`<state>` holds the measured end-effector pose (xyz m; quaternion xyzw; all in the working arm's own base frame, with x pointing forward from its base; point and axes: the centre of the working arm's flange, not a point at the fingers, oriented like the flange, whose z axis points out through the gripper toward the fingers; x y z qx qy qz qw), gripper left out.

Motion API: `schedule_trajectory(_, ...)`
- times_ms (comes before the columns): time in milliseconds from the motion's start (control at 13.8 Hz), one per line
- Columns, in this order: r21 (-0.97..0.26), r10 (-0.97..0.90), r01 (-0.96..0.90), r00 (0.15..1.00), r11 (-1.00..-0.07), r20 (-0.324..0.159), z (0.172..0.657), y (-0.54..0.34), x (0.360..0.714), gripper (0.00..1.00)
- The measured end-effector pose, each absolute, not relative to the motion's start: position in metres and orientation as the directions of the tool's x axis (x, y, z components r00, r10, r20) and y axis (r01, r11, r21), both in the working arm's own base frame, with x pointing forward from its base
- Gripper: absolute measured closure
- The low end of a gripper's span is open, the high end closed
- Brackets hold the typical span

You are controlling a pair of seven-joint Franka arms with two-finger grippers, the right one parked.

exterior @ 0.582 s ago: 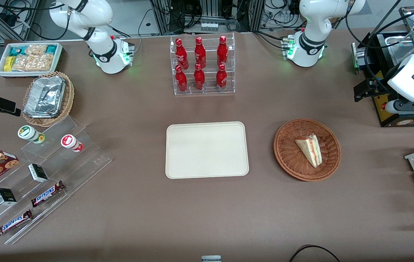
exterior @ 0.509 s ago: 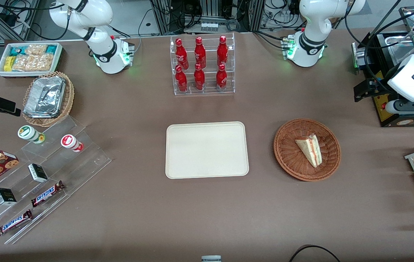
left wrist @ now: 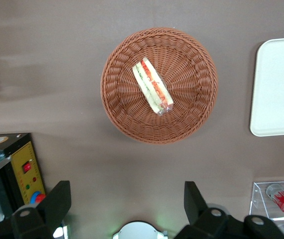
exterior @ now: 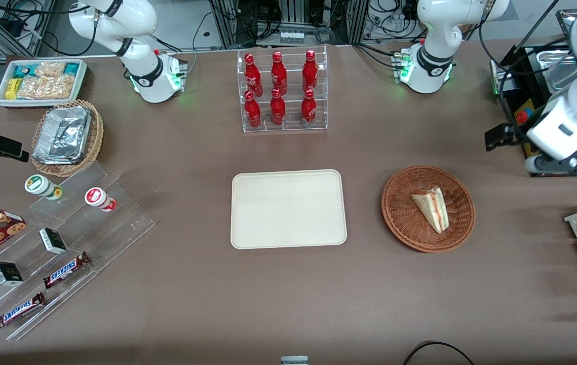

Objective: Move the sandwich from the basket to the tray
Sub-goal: 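Move the left gripper over the wicker basket above the wrapped sandwich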

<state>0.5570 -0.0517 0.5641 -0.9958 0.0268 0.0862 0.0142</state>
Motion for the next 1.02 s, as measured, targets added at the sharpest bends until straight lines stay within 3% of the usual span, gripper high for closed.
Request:
schedule_trajectory(291,-0.024,-0.058,-0.062,0.987,-0.998,-0.148,0.494,-0.055,0.554,0.00)
schedule_trajectory(727,-0.025,-0.053,-0.054,0.998,-0.998,-0.025,0.395,-0.054,0.516,0.00)
schedule_trajectory(1018,-0.007,0.130,0.131,0.990,-0.991,0.051,0.361,-0.054,0.505,0.00)
